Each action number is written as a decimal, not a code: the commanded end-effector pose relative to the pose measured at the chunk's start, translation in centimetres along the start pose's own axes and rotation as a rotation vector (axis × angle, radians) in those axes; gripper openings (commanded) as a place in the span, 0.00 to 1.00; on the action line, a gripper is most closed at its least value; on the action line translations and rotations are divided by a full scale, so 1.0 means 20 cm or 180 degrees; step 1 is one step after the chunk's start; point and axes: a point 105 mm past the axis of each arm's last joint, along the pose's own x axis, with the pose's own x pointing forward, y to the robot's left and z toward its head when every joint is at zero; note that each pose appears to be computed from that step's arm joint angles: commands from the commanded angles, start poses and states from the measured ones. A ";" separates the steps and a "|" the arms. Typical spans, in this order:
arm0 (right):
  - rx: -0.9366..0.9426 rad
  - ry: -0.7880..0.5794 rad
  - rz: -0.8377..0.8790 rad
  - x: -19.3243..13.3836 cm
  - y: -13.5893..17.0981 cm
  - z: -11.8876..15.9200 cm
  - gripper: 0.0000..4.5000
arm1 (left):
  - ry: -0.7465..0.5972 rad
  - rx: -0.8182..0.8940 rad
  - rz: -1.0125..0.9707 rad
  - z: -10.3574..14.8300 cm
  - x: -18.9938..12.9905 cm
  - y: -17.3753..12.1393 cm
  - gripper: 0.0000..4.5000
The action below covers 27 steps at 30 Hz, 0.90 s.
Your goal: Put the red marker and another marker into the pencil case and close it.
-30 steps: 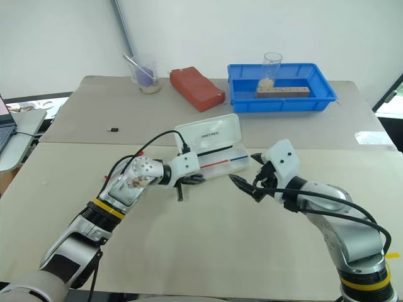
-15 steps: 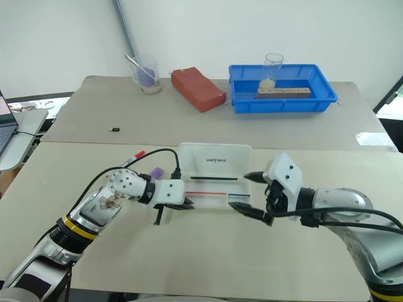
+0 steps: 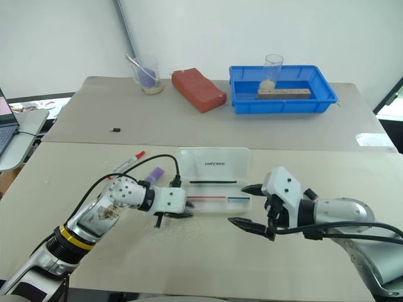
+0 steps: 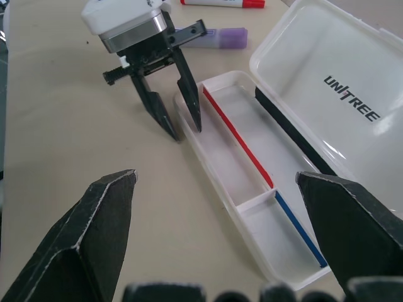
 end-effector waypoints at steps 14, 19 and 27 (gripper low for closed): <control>-0.0203 -0.0307 0.0021 -0.01 -0.06 0.18 1.00 | -0.0420 -0.0095 0.0847 0.28 -0.55 0.40 0.99; -0.0229 -0.0395 0.0111 0.02 -0.05 0.23 1.00 | -0.0373 -0.0573 0.1407 0.16 -0.71 0.49 0.99; -0.0379 -0.0530 0.0240 0.09 -0.05 0.32 1.00 | -0.0115 -0.1264 0.2043 -0.18 -0.82 0.42 0.99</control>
